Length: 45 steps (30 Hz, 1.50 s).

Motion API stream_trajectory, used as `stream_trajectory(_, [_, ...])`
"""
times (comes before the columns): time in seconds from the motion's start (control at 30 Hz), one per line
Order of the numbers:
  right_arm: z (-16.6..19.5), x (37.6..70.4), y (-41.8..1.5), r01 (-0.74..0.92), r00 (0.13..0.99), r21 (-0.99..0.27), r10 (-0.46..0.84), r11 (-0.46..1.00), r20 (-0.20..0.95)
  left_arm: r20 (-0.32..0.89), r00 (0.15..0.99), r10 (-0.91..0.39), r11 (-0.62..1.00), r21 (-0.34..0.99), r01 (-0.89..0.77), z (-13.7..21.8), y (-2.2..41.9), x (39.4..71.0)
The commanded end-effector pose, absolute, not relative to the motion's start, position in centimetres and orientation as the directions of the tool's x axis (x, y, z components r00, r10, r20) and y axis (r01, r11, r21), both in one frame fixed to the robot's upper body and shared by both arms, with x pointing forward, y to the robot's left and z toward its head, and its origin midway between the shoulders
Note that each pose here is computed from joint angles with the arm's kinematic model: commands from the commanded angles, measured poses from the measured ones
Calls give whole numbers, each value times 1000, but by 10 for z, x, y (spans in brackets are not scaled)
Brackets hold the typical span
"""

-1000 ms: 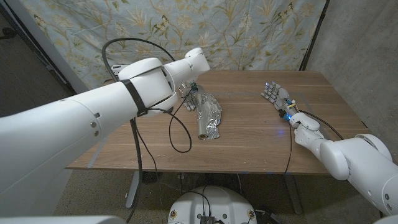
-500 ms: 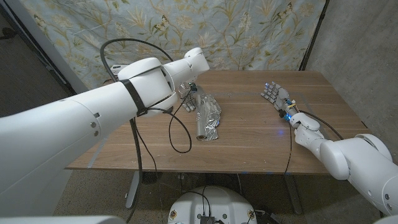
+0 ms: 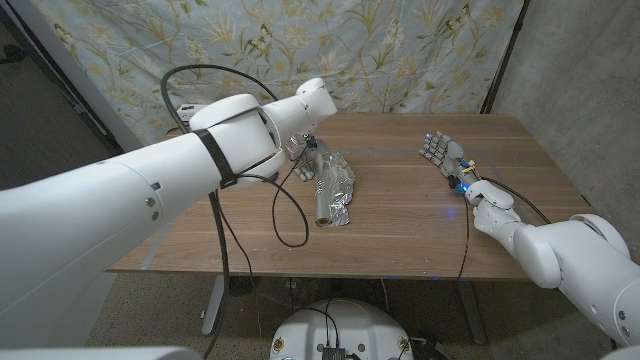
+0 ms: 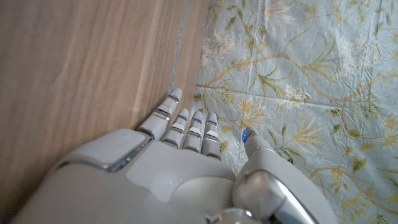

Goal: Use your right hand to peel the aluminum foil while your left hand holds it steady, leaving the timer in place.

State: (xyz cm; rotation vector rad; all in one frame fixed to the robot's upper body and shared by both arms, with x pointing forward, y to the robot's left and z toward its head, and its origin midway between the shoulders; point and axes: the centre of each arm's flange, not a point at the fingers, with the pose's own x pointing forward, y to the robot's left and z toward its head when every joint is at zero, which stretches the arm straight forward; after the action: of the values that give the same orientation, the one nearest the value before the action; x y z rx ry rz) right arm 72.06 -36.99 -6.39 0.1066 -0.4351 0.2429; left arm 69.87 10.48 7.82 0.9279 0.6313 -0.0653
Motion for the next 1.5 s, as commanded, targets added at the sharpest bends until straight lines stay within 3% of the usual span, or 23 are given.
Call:
stream_trajectory(0.03, [-65, 721, -367, -262, 879, 43, 220, 964, 423, -522, 821, 231, 620, 730, 290, 79, 107, 698])
stream_trajectory(0.47, [-64, 720, -366, -278, 872, 27, 240, 960, 428, -525, 805, 277, 655, 716, 242, 93, 119, 689])
stream_trajectory(0.8, [-59, 722, -361, -288, 870, 15, 255, 957, 422, -479, 845, 238, 676, 706, 210, 118, 130, 680])
stream_trajectory(1.5, [-59, 719, -354, -308, 850, -28, 289, 951, 440, -469, 869, 157, 692, 680, 242, 127, 125, 677])
